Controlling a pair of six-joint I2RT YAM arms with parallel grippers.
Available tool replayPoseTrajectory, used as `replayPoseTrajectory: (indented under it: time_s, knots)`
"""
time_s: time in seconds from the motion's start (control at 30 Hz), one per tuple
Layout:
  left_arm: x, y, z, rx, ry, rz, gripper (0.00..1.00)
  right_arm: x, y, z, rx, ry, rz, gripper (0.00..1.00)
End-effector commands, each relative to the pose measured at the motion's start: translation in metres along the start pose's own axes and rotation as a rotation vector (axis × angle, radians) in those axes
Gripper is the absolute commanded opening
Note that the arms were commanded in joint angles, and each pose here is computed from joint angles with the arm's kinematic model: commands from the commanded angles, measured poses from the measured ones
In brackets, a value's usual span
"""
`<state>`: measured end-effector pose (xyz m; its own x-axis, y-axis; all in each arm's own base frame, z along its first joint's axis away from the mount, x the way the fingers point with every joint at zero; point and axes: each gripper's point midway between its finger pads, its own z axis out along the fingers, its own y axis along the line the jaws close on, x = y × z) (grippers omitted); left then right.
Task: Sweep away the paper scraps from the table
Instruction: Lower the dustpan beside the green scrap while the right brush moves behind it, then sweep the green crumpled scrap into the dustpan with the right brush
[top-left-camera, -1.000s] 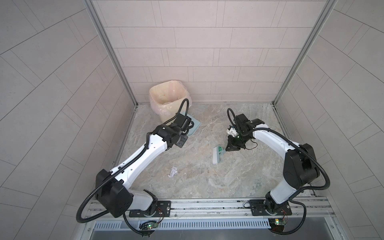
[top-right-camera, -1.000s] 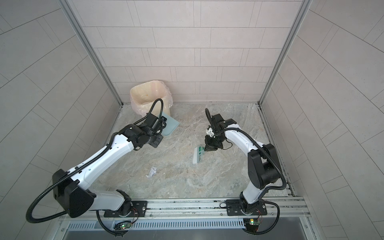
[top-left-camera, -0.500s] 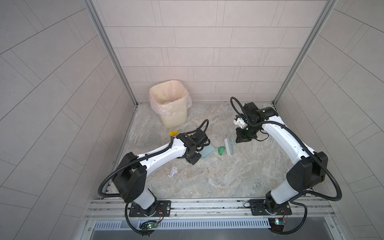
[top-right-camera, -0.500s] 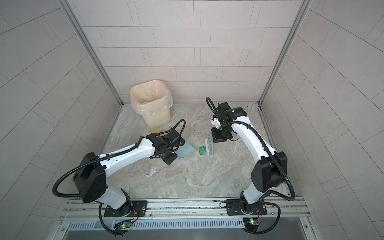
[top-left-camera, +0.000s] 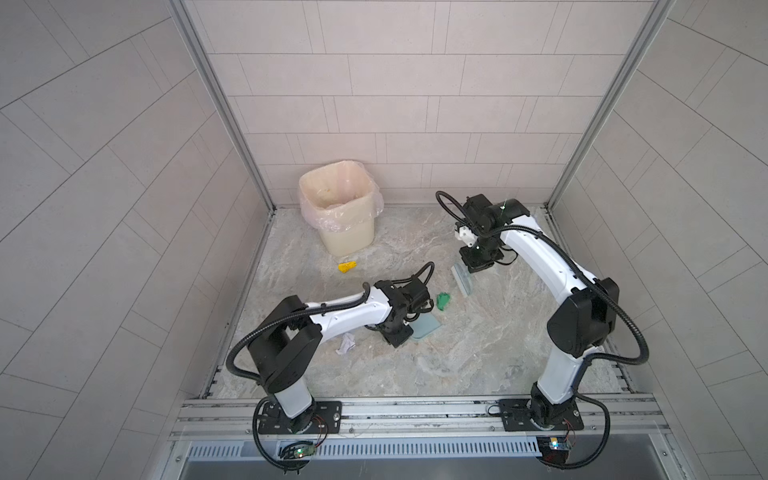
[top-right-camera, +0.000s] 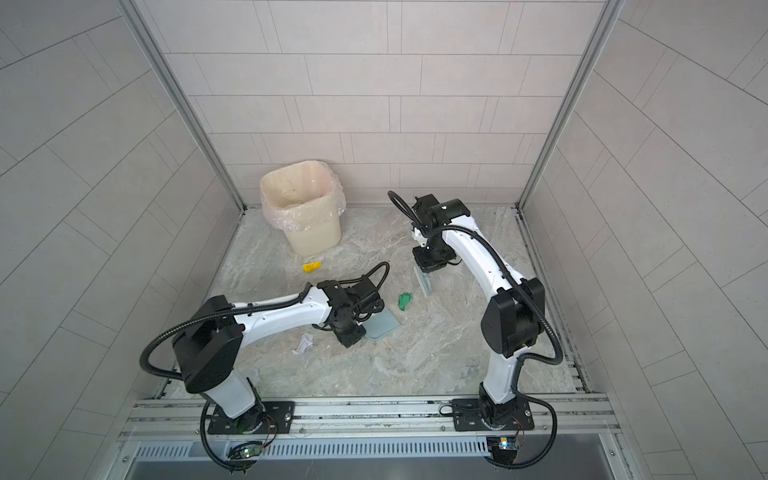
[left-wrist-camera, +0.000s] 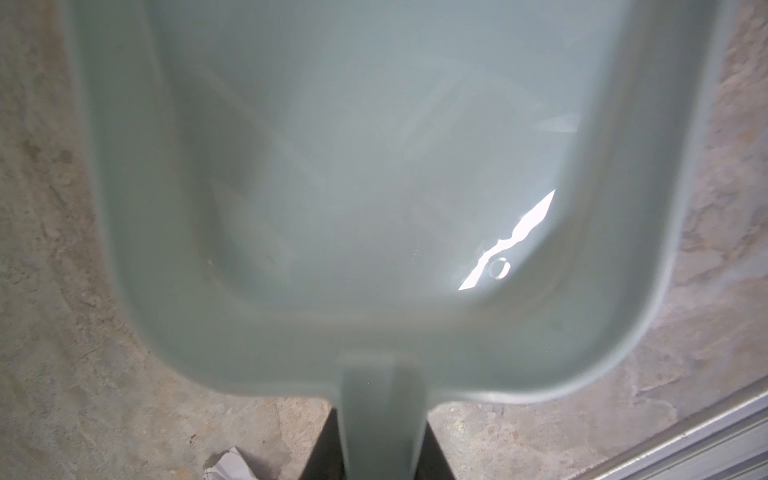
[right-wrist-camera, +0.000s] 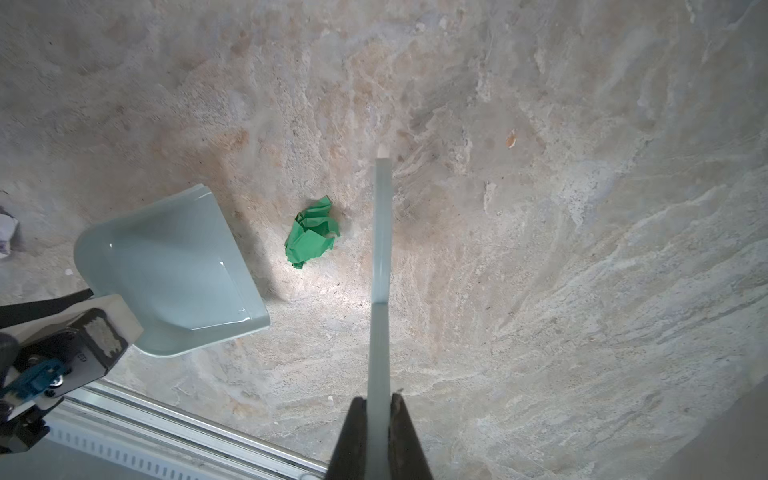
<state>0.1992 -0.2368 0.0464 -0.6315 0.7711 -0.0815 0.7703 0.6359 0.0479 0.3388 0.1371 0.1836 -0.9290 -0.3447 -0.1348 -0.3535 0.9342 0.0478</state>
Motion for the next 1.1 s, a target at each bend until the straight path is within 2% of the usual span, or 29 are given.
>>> replayPoseTrajectory:
  time_s: [0.0, 0.7, 1.07]
  knots:
    - [-0.002, -0.003, 0.007, 0.001, 0.000, 0.014, 0.00, 0.005, -0.003, 0.005, 0.053, 0.054, -0.046, 0.00]
    - [-0.012, -0.002, 0.024, -0.011, 0.037, 0.056, 0.00, 0.008, 0.015, 0.027, 0.033, 0.121, -0.108, 0.00]
    - [-0.011, -0.002, 0.027, -0.011, 0.047, 0.061, 0.00, 0.015, 0.052, 0.024, -0.062, 0.133, -0.165, 0.00]
